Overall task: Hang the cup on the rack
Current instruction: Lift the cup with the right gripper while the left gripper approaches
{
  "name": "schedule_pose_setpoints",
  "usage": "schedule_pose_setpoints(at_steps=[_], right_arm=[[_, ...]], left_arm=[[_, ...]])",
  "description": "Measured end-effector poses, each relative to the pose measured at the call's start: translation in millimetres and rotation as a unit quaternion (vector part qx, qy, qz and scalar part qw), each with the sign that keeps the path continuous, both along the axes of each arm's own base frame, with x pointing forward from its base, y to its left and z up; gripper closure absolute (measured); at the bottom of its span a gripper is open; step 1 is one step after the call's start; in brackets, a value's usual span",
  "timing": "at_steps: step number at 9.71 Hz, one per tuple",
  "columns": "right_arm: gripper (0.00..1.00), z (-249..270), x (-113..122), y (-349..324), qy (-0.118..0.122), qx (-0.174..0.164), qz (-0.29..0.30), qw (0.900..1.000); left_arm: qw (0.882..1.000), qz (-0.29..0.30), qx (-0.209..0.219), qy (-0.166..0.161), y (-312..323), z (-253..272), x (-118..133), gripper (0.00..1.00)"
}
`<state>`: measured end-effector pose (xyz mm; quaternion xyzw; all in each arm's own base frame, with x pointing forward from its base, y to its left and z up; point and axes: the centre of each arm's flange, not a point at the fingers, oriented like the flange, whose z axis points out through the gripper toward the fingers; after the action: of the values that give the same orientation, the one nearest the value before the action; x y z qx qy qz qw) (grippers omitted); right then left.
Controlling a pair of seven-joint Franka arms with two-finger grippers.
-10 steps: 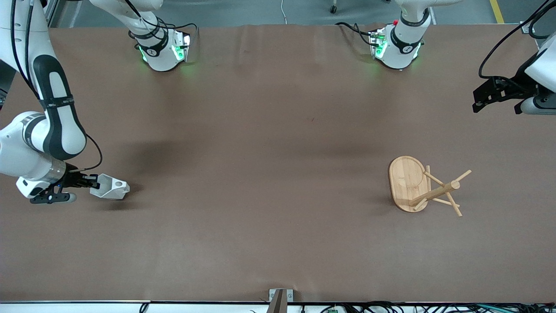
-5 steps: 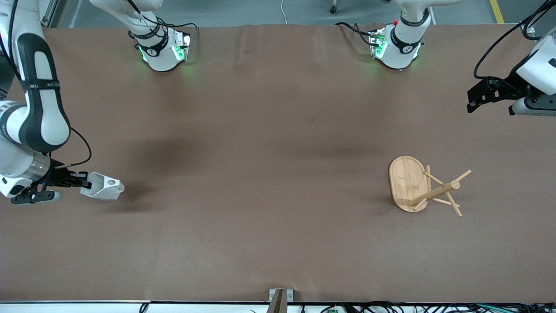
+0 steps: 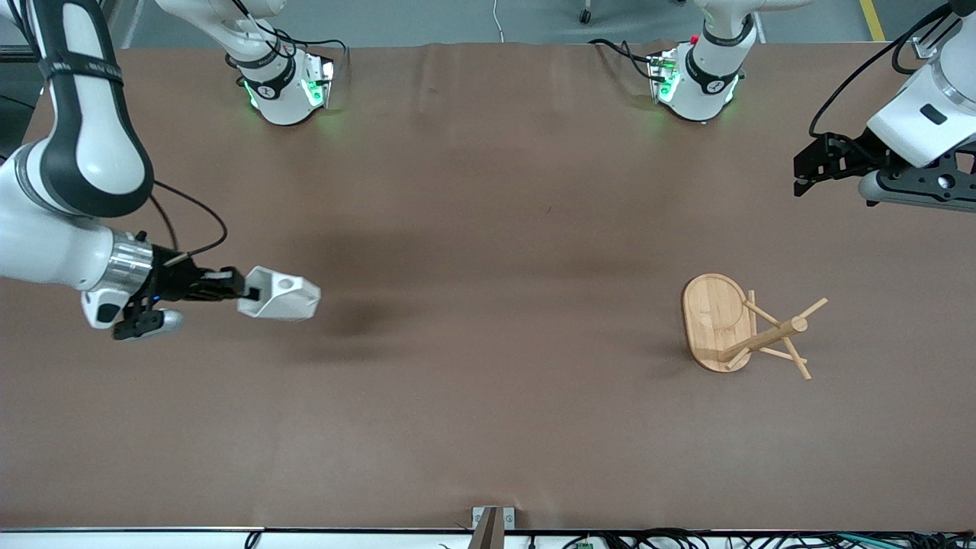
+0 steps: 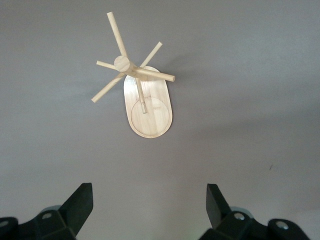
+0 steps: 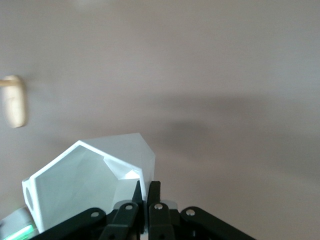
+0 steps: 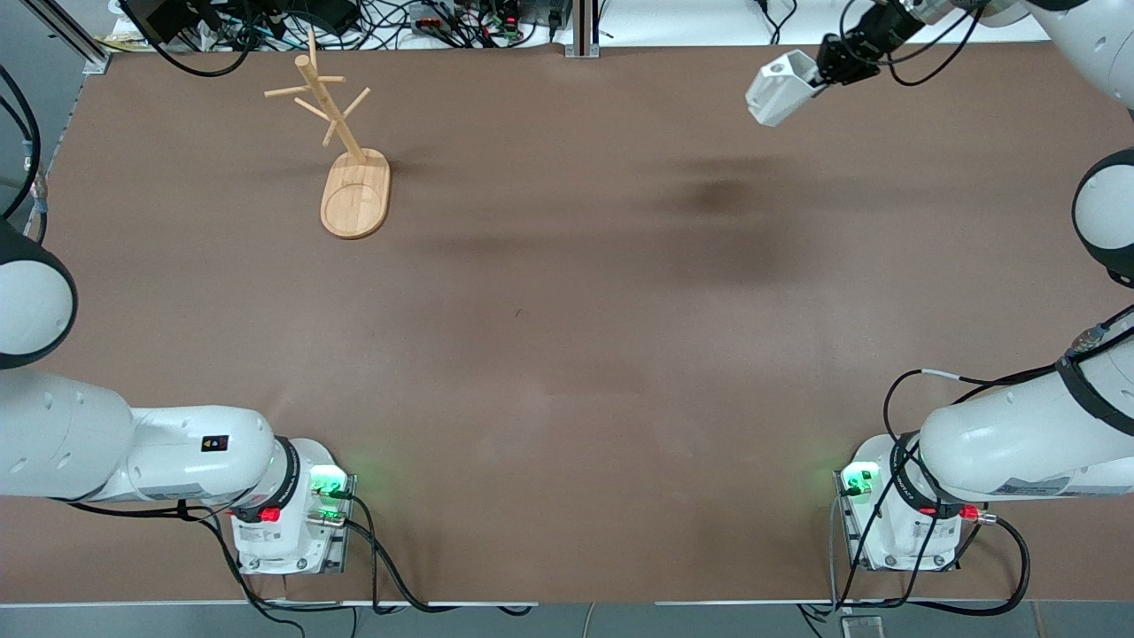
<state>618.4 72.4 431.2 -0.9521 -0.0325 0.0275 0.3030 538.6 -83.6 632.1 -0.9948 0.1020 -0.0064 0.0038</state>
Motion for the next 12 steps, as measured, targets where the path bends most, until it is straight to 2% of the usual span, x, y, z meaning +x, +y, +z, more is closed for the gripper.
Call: schedule_pose_setpoints(at_steps=[2,3,7,9,12], right_arm=[[0.95,14,-3,46,0.010,0.089,0.001,0.996],[0.95,19,-7,72,0.018,0.135,0.001,0.991],[0.95,16,-15,143,0.060,0.255,-0.003,0.965],[0.95,4,-18,168,0.081,0.279,0.003,0.957],[0.95,-16,-27,203,0.108,0.289,0.020,0.951]], left_arm=[[1.000,-0.028,0.000,0.004,-29,-5,-3,0.00],[0.999,-0.044,0.000,0.008,-46,-9,-4,0.00],[0.992,-0.120,0.001,0.025,-128,-28,-19,0.00],[0.985,-0.174,-0.001,0.023,-174,-28,-30,0.00],[0.966,-0.256,-0.008,0.025,-234,-38,-36,0.00]])
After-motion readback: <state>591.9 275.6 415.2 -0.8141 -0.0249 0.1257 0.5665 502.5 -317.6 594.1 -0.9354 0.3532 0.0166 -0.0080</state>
